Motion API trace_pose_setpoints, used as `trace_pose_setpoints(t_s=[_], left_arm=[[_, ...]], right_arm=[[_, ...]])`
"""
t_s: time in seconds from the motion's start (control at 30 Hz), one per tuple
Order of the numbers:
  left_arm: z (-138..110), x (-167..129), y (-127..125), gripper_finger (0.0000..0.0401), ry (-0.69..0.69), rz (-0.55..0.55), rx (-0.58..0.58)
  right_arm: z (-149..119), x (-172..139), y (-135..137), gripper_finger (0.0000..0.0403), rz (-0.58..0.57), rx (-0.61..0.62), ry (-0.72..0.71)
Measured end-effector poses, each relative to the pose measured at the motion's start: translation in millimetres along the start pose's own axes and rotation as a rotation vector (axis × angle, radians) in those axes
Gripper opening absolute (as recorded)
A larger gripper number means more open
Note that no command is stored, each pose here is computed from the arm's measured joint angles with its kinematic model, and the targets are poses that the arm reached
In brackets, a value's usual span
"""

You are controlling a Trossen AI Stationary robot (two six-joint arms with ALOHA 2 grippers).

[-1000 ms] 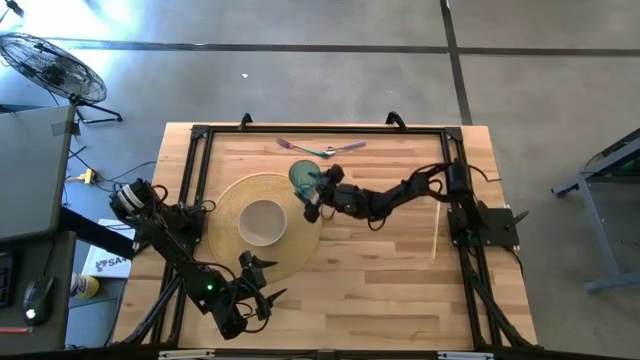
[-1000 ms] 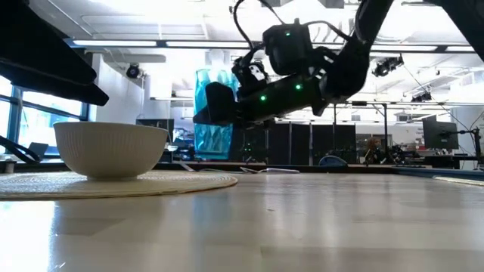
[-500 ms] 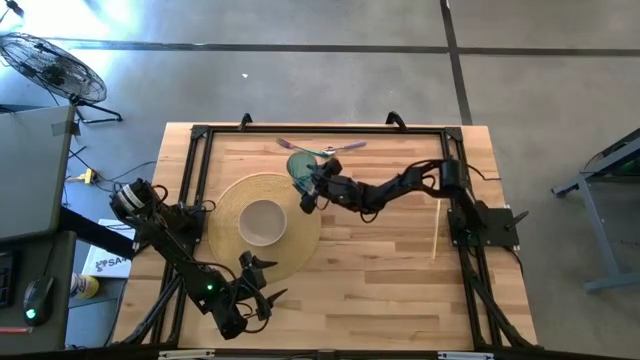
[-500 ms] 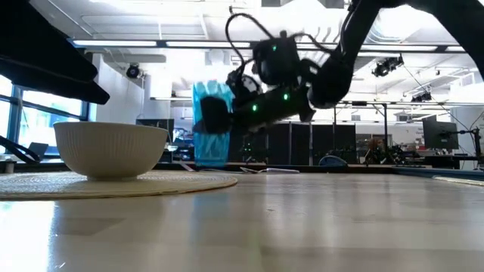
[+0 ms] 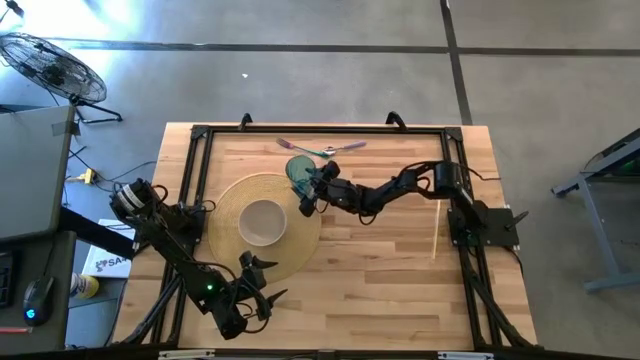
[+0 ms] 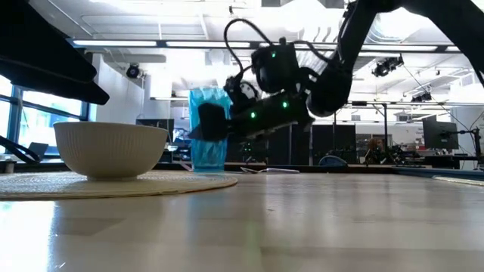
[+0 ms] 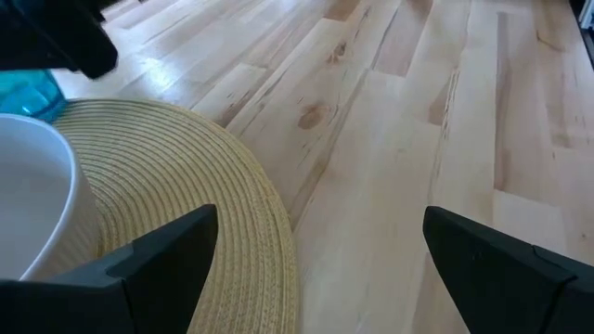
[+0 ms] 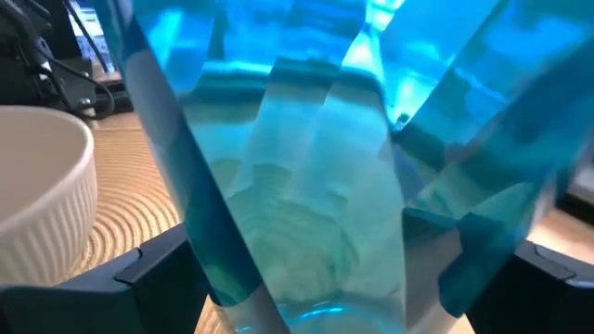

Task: Pick & Place Utensil
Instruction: Put the blue cup on the brown mat to the top right of the white bowl

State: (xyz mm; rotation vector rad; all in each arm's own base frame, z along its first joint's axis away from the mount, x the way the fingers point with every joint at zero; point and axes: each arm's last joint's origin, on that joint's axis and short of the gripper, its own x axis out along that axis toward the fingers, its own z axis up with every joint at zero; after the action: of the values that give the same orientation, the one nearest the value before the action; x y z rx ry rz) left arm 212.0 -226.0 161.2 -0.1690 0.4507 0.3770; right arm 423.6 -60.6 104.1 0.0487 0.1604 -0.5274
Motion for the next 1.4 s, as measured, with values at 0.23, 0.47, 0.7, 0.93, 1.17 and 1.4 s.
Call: trace_pose_setpoints(t_s=[0.23,0.47,0.7,0.93,1.17,1.4], left_arm=[[-0.3,0.0,0.0,0.0374,0.008,-0.004,0.005],[-0.2,0.0,-0.1,0.0374,0.007,-0.004,0.007],[-0.1,0.0,-0.2,0.0374,0.006,-0.005,0.005],[-0.1,0.0,-0.2,0.0374,0.006,-0.005,-0.005],[-0.2,0.0,-0.2,0.0374,0.007,-0.005,-0.004],[-0.2,0.0,-0.2,0.0374,0.008,-0.005,-0.012]], right_arm=[[-2.5,5.0,6.9,0.0362,0.000,-0.064,0.011],[-2.6,6.1,4.3,0.0365,-0.001,-0.020,0.013],[-2.0,4.9,8.0,0.0368,0.036,-0.023,0.003],[-2.4,4.8,8.6,0.0371,0.060,-0.026,0.008],[-2.7,5.6,6.7,0.0395,0.056,-0.012,0.013],[-7.7,5.1,6.1,0.0399,0.075,-0.013,0.085]])
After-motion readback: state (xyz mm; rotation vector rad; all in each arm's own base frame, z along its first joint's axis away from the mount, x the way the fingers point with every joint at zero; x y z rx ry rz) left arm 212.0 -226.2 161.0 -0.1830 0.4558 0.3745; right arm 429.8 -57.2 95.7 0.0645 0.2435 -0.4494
